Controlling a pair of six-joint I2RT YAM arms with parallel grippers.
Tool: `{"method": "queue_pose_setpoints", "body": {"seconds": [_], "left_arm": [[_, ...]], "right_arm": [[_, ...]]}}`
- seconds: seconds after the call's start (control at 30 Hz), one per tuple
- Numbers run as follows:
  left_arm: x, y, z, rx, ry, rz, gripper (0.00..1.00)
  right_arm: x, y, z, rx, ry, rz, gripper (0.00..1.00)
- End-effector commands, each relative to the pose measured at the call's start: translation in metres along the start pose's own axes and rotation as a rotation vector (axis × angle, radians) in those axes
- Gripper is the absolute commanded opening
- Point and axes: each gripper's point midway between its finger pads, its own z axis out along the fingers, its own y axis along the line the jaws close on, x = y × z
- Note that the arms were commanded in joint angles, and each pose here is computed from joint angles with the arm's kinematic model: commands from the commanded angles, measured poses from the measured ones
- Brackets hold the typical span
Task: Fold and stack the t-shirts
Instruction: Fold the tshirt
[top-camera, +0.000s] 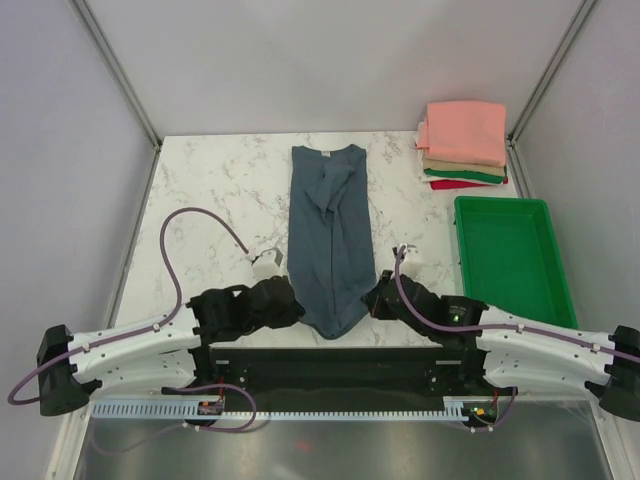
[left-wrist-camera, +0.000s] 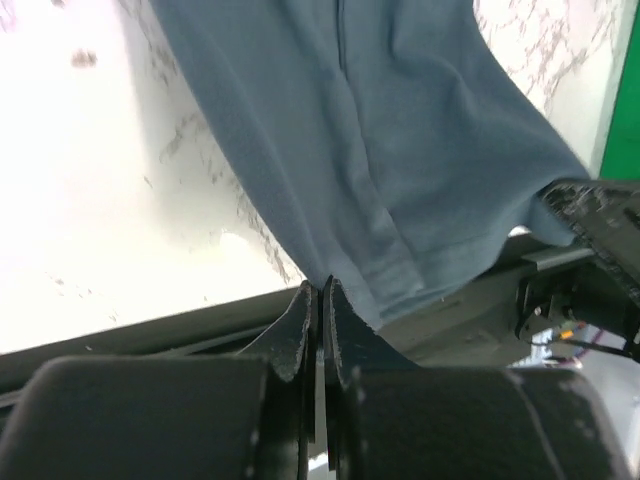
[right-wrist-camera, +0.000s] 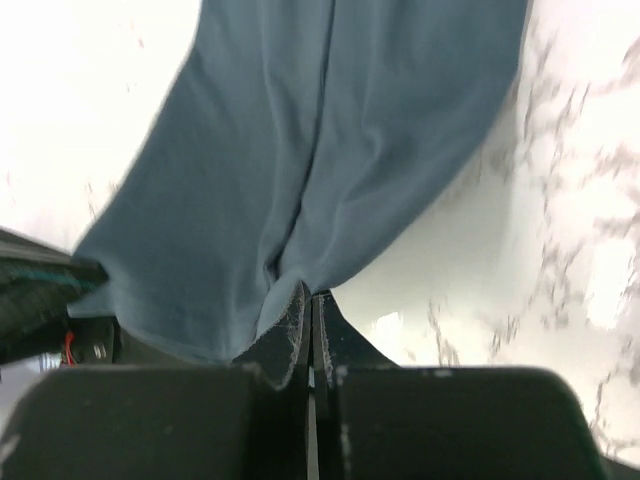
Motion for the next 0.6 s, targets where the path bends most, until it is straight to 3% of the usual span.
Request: {"method": "queue_pose_setpoints", "body": {"seconds": [0.0, 0.27, 0.4, 0.57], "left_arm": [[-0.034, 0.007, -0.004, -0.097, -0.107, 0.108, 0.02], [-0.123, -0.009, 0.002, -0.106, -0.210, 0.119, 0.02], [-0.158, -0.005, 0.028, -0.111, -0.227, 0.122, 0.02], [-0.188, -0.001, 0.059, -0.135, -0.238, 0.131, 0.02]], "right_arm": [[-0.054, 0.007, 0.004, 0.039, -0.122, -0.065, 0.00], [-0.128, 0.012, 0.034, 0.074, -0.180, -0.128, 0.00], [-0.168, 0.007, 0.054, 0.100, -0.207, -0.123, 0.00], [-0.187, -0.006, 0.087, 0.125, -0.184, -0.113, 0.00]]}}
